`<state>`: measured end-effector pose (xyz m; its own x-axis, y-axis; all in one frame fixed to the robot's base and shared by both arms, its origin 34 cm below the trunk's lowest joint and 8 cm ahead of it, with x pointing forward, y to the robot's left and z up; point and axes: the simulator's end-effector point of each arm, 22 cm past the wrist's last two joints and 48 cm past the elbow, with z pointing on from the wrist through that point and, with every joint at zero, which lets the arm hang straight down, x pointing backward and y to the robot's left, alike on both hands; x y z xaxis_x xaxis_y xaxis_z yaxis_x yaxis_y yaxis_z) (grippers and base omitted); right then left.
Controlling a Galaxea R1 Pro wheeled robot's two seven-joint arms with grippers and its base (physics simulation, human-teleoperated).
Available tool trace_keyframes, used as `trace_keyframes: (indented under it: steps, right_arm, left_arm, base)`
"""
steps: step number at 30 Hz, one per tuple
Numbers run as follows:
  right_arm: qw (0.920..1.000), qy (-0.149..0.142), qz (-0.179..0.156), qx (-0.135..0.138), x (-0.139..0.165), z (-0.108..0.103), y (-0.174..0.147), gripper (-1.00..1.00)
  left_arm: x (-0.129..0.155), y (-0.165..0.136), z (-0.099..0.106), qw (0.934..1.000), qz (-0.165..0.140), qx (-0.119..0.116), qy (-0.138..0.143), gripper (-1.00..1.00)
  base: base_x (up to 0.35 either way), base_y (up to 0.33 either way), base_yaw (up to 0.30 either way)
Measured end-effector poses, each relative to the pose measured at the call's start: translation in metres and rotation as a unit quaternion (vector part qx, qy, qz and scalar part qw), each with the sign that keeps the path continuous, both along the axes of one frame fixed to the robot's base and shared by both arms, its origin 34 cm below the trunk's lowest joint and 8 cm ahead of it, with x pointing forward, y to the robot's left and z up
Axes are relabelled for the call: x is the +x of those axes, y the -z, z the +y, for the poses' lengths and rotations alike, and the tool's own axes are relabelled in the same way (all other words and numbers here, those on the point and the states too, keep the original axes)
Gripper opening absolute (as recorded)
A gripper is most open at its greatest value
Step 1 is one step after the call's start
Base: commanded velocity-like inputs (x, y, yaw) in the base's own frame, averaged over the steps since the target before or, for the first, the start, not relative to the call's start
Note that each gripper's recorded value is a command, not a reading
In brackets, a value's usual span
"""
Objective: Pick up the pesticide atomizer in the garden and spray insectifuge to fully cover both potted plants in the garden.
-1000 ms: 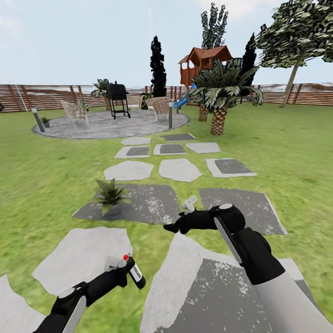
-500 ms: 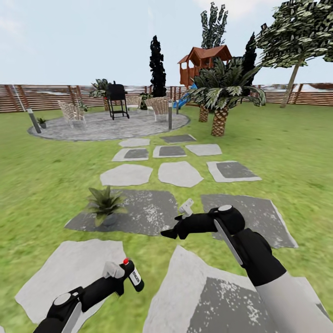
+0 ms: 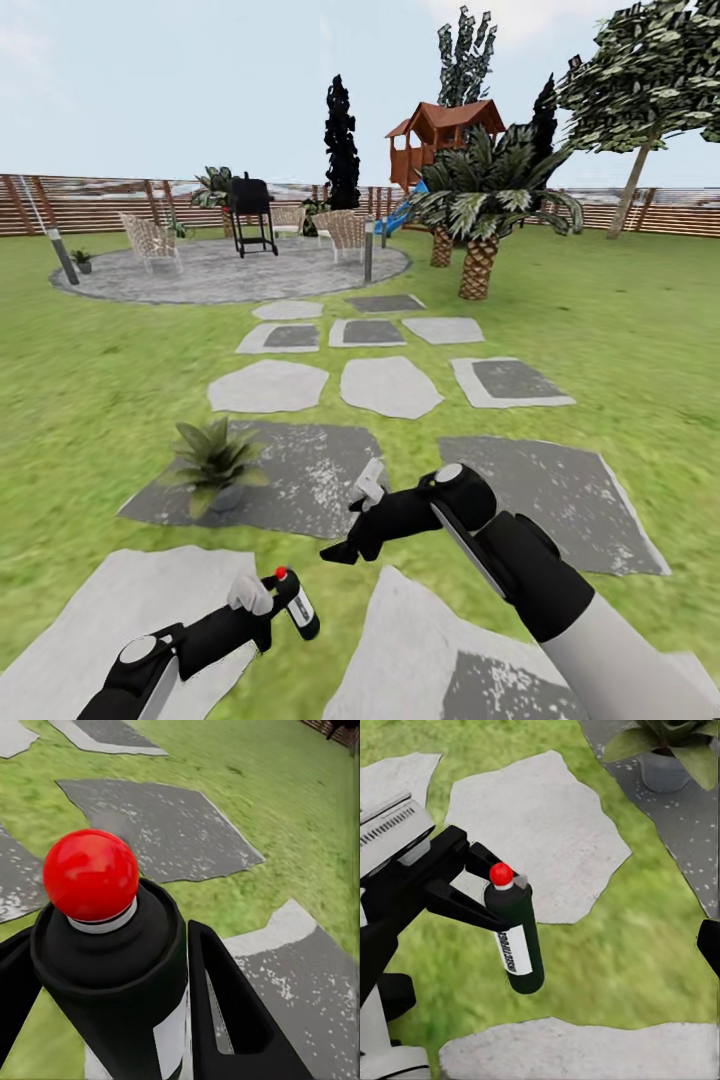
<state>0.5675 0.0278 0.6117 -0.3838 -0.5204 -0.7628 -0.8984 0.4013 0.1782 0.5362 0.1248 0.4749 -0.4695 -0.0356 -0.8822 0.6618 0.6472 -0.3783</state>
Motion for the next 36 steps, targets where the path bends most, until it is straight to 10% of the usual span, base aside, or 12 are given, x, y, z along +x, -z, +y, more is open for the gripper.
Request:
trace_keyframes:
  steps: [28,29,36]
  right_arm:
    - [0.9995,-0.026,0.009,-0.017,-0.016,0.011,0.018,1.0]
    - [0.9993,-0.032,0.009,-0.018,-0.019,0.014,0.019,-1.0]
    - [0.9993,-0.031,0.011,-0.019,-0.02,0.014,0.02,-1.0]
  left_arm:
    - [-0.006,-0.003,-0.004,0.9998,-0.005,-0.015,0.016,-1.0]
    - [-0.008,0.001,-0.007,0.9998,-0.002,-0.014,0.016,-1.0]
    - [-0.011,-0.001,-0.029,0.9992,0.004,-0.034,0.02,-1.0]
  base:
    - [0.29,0.087,0.135]
    - [0.002,0.001,0.0]
    - [0.0,0.0,0.0]
